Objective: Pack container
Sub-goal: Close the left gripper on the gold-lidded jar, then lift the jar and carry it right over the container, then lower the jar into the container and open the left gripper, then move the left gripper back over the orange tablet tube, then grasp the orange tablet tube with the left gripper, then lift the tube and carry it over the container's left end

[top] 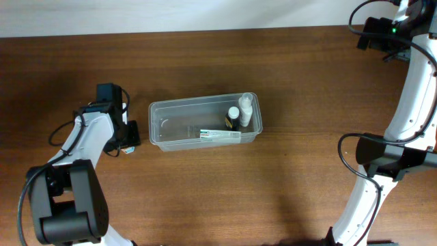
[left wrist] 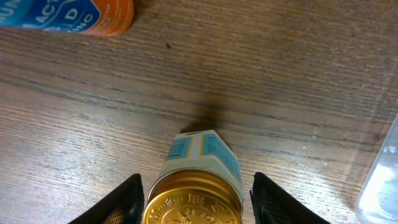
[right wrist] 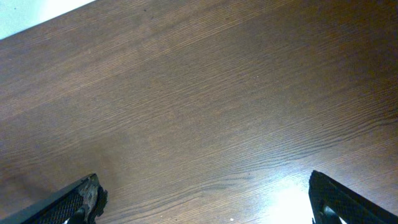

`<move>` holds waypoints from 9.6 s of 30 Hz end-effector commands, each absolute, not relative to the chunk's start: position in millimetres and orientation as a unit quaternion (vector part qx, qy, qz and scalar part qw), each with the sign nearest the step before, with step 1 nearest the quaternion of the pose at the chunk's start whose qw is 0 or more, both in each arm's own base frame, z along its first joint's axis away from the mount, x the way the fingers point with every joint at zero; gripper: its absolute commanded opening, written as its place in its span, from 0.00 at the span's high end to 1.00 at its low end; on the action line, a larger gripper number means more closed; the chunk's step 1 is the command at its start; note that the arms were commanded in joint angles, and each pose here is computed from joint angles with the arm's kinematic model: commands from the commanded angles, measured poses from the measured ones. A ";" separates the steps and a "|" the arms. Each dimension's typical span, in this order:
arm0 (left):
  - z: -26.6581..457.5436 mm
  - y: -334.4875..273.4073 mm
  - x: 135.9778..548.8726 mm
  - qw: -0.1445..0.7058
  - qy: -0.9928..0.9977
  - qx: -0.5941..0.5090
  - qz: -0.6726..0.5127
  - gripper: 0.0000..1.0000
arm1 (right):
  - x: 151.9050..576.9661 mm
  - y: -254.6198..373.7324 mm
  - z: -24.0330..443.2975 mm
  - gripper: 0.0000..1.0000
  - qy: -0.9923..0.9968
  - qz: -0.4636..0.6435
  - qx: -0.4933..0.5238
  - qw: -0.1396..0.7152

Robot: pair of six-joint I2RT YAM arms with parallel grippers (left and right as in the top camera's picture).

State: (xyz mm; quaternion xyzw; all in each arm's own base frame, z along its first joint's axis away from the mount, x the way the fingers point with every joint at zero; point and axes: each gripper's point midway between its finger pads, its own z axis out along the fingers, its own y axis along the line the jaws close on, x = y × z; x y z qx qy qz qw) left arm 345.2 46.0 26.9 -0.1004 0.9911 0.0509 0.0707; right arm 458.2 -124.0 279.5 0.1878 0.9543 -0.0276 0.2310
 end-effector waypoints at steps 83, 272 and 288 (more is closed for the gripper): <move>185.2 -35.3 420.3 0.184 0.983 -0.006 0.001 0.68 | 452.7 -125.0 294.2 0.02 0.949 -0.032 0.192 0.247; 172.6 77.2 435.9 0.065 0.993 -0.100 -0.023 0.74 | 452.6 -125.0 294.1 0.02 0.949 -0.033 0.191 0.247; 252.9 -36.0 439.8 0.152 0.985 0.065 -0.055 0.75 | 452.6 -125.0 294.1 0.02 0.949 -0.032 0.192 0.247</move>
